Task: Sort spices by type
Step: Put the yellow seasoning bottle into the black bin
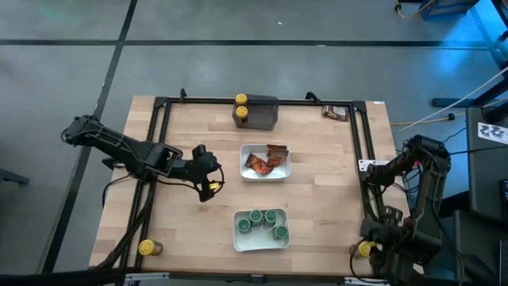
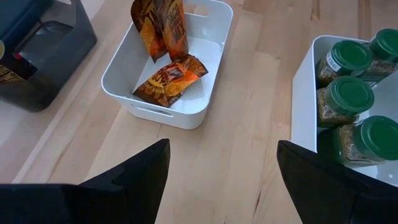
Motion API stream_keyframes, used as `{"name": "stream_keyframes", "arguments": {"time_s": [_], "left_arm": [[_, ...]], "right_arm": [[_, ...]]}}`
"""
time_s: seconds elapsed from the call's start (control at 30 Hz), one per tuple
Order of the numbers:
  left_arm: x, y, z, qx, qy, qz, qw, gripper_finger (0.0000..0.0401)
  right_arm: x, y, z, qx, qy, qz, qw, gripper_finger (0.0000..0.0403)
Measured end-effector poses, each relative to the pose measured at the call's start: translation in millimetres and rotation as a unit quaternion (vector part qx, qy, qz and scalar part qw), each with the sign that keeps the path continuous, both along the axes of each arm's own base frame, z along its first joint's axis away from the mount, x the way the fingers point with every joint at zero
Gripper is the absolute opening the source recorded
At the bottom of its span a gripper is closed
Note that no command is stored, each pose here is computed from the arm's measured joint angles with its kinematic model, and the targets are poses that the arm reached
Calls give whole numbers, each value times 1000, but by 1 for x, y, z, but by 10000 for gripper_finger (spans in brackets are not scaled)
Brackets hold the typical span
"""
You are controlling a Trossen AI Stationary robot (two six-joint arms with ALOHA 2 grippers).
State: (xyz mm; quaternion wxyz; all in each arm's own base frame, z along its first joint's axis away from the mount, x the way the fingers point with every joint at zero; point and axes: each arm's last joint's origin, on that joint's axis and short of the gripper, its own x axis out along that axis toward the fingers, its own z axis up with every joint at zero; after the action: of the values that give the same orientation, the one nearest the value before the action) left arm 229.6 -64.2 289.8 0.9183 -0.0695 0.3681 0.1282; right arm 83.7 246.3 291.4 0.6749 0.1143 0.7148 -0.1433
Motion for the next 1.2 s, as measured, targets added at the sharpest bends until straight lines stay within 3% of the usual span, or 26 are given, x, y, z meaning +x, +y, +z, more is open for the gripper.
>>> {"name": "stream_keyframes", "arguments": {"time_s": [0.3,0.53,0.73,1.2], "left_arm": [[0,1,0,10,-1,1,1000,280],[0,1,0,11,-1,1,1000,280],[0,1,0,8,-2,5,1000,280],[0,1,0,8,-2,5,1000,280]], "right_arm": [[5,19,-2,92,4,-33,995,344],[9,20,-6,64,-49,-62,995,344],[10,25,-14,47,-36,-127,990,344],[11,30,-35,58,-20,-125,990,344]]}}
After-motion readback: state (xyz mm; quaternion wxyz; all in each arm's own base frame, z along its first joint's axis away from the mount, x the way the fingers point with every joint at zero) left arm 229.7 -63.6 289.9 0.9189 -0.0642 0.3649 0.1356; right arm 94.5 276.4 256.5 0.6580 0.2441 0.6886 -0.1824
